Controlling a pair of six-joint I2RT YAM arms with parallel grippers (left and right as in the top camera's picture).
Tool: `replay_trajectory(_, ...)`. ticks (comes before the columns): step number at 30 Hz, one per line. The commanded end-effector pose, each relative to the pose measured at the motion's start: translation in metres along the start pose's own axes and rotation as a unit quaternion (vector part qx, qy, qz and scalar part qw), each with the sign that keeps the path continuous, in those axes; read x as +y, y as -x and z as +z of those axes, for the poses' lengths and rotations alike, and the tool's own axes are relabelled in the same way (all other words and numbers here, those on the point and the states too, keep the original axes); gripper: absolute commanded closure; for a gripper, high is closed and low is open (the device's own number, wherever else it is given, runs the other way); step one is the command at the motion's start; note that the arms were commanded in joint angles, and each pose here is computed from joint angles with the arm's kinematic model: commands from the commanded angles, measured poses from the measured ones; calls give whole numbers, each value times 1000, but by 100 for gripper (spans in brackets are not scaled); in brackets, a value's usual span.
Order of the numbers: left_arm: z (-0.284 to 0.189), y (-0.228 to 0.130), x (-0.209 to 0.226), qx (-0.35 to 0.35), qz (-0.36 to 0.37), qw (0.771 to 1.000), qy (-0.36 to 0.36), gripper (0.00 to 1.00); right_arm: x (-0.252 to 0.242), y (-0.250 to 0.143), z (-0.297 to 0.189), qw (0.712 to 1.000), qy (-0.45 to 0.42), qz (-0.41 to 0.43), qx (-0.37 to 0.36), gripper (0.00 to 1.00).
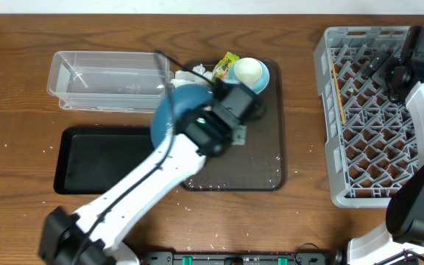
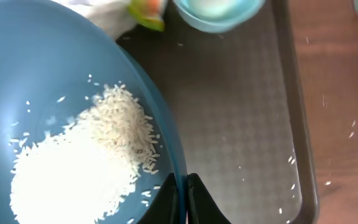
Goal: Sort waste into correct bins and load items into the dishwasher rack
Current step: 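Lift the blue plate with the left gripper toward the black tray, then tilt the blue plate over the black tray to pour out the rice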
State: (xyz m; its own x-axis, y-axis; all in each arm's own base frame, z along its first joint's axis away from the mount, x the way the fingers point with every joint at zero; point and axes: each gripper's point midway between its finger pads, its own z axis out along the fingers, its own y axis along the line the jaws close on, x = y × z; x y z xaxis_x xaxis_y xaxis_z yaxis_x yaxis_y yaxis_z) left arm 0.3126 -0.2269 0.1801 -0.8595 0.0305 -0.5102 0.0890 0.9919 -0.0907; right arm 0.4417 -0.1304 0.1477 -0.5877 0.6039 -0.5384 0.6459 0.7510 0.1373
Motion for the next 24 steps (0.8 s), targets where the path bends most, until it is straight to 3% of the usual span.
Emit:
replay_trajectory(1, -25, 16, 11, -15, -60, 998, -33, 94, -2, -1, 4, 1000, -5, 9, 3, 1)
replay_trajectory(24, -63, 29, 84, 43, -200, 967, -150, 94, -2, -1, 4, 1000, -5, 9, 3, 1)
